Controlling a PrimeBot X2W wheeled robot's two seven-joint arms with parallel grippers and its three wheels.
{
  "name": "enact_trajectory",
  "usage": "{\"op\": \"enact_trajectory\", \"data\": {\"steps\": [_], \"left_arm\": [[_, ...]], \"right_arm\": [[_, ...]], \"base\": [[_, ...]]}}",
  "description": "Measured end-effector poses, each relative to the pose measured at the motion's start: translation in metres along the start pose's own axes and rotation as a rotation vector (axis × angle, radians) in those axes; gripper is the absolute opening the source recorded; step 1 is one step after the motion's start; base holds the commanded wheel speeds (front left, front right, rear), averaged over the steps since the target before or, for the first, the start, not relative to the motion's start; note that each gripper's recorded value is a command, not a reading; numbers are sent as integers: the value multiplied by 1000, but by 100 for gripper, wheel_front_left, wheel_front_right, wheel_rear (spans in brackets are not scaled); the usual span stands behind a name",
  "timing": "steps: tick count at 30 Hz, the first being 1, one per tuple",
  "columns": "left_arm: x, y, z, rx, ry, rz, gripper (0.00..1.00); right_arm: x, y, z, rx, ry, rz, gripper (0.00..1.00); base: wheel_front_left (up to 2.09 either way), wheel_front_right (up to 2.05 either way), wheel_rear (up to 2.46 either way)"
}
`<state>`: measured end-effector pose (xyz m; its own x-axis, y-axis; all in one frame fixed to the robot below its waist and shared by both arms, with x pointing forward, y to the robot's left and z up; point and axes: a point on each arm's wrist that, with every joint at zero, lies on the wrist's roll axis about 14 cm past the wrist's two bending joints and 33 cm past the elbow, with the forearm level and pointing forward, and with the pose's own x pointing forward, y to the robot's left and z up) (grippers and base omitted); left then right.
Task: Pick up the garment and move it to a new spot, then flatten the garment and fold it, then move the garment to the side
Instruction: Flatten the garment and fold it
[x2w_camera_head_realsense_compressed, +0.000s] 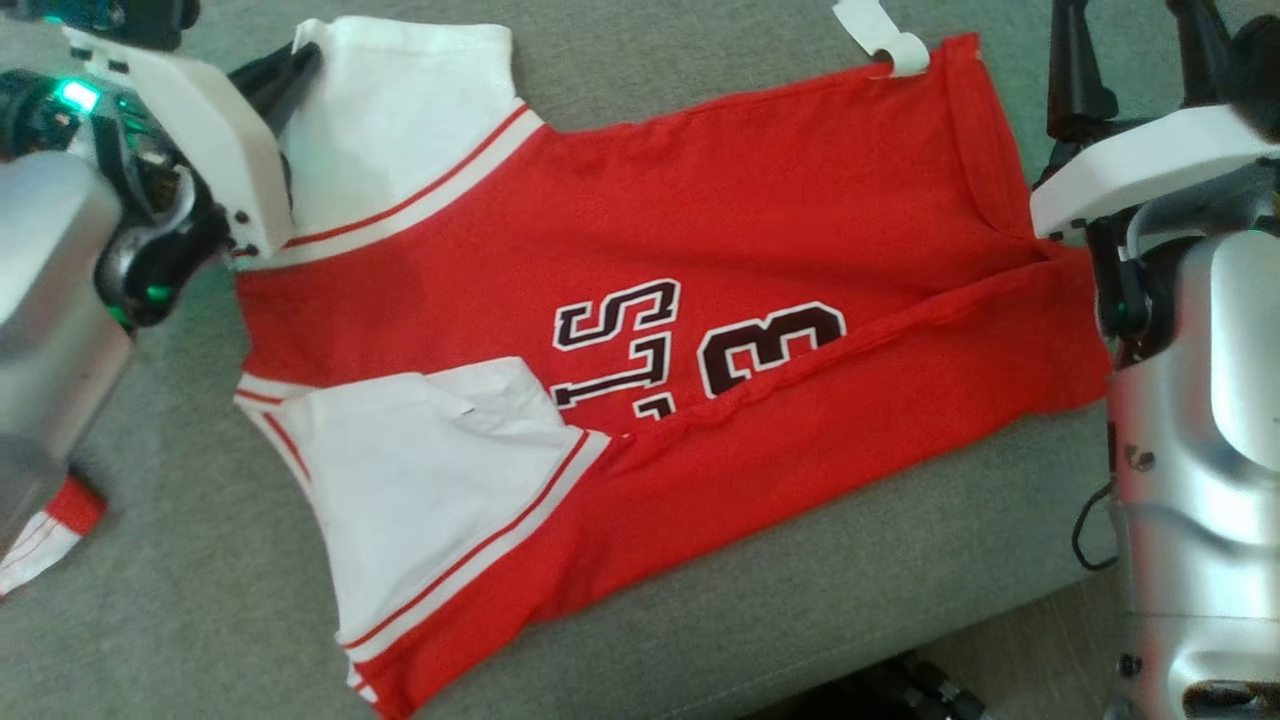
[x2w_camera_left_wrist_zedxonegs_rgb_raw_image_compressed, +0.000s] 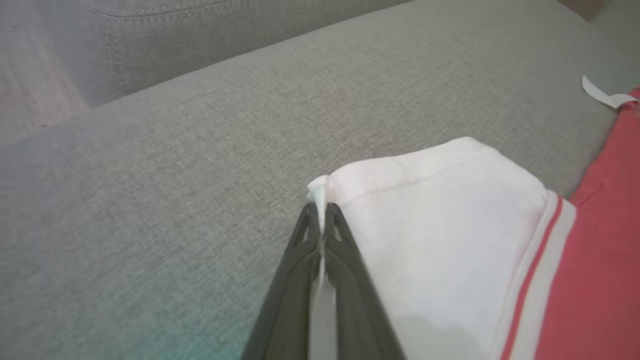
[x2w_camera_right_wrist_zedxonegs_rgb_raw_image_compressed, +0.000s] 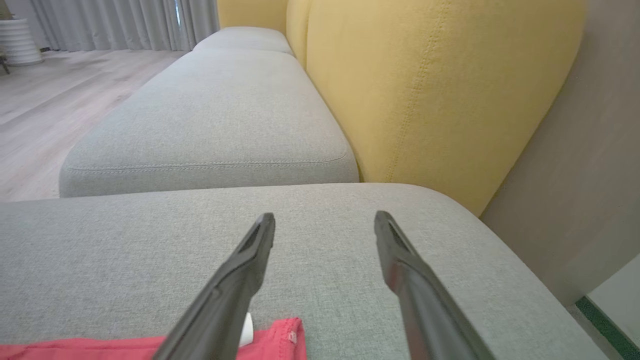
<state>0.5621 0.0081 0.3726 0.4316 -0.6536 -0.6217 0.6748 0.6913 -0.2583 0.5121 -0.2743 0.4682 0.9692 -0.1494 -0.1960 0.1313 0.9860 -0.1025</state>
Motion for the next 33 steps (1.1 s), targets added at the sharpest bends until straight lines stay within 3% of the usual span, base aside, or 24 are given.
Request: {"op": "enact_trajectory", "data": {"steps": [13, 24, 33], "left_arm": [[-63, -27, 55, 85, -356, -9, 0], [-96, -58, 27, 147, -365, -40, 0], [-96, -68, 25, 139, -372, -54, 0]], "right_arm": [[9, 11, -26, -95, 166, 100, 100], [8, 12, -83, -141, 456, 147, 100], [9, 13, -97, -132, 517, 149, 100]], "base": [[0, 0, 0], [0, 0, 0], [0, 0, 0]]}}
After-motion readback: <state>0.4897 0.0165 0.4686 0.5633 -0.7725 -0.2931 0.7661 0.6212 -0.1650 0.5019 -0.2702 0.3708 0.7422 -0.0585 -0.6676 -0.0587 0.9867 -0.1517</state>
